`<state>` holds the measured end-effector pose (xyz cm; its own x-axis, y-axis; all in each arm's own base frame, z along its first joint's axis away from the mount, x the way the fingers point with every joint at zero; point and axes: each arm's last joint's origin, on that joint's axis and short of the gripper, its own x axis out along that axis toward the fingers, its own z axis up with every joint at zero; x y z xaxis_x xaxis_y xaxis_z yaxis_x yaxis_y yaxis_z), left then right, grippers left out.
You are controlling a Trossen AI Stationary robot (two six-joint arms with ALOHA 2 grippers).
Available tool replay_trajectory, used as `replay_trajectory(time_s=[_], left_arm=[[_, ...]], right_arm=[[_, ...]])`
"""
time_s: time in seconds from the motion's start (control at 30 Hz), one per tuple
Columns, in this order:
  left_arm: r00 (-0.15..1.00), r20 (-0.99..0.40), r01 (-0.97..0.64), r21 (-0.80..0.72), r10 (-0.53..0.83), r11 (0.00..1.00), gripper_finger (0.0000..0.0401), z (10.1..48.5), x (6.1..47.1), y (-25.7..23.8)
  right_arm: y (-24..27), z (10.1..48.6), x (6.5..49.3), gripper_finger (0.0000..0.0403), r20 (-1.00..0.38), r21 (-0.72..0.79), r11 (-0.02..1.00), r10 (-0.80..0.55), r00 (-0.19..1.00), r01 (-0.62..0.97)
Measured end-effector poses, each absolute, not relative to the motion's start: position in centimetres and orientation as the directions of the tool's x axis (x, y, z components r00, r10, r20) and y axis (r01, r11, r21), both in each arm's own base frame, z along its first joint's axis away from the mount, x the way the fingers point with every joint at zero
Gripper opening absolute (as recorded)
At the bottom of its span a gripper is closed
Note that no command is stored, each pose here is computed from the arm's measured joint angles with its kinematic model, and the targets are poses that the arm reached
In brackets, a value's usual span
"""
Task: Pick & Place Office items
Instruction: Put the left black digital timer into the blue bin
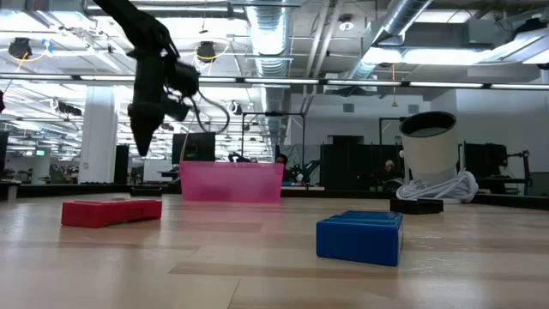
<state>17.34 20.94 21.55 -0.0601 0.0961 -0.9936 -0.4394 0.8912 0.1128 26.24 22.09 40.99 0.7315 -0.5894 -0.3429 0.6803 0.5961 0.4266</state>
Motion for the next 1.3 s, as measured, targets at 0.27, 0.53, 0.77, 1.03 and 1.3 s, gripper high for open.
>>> replay_trajectory(time_s=[0.27,0.53,0.77,1.03,1.3], left_arm=[[-0.182,-0.983,-0.402,0.084,0.010,0.912,0.0329,17.7,17.8,22.4],[-0.173,-0.985,-0.414,0.060,-0.014,0.908,0.0324,15.6,18.2,23.5],[-0.155,-0.988,-0.434,0.078,0.011,0.898,0.0287,15.2,18.5,23.9],[-0.174,-0.985,-0.455,0.073,-0.009,0.887,0.0224,13.9,17.9,23.2],[-0.159,-0.986,-0.497,0.130,0.057,0.858,0.0177,13.8,18.2,23.5]], right_arm=[[22.1,41.0,26.2,0.0228,-0.343,0.465,0.570,-0.589,0.731,0.677],[22.1,41.0,26.3,0.0228,-0.344,0.477,0.561,-0.589,0.732,0.676],[22.1,41.0,26.3,0.0228,-0.345,0.496,0.547,-0.588,0.731,0.674],[22.1,41.0,26.2,0.0228,-0.344,0.499,0.547,-0.587,0.733,0.673],[22.3,41.0,26.1,0.0228,-0.342,0.510,0.543,-0.584,0.736,0.668]])
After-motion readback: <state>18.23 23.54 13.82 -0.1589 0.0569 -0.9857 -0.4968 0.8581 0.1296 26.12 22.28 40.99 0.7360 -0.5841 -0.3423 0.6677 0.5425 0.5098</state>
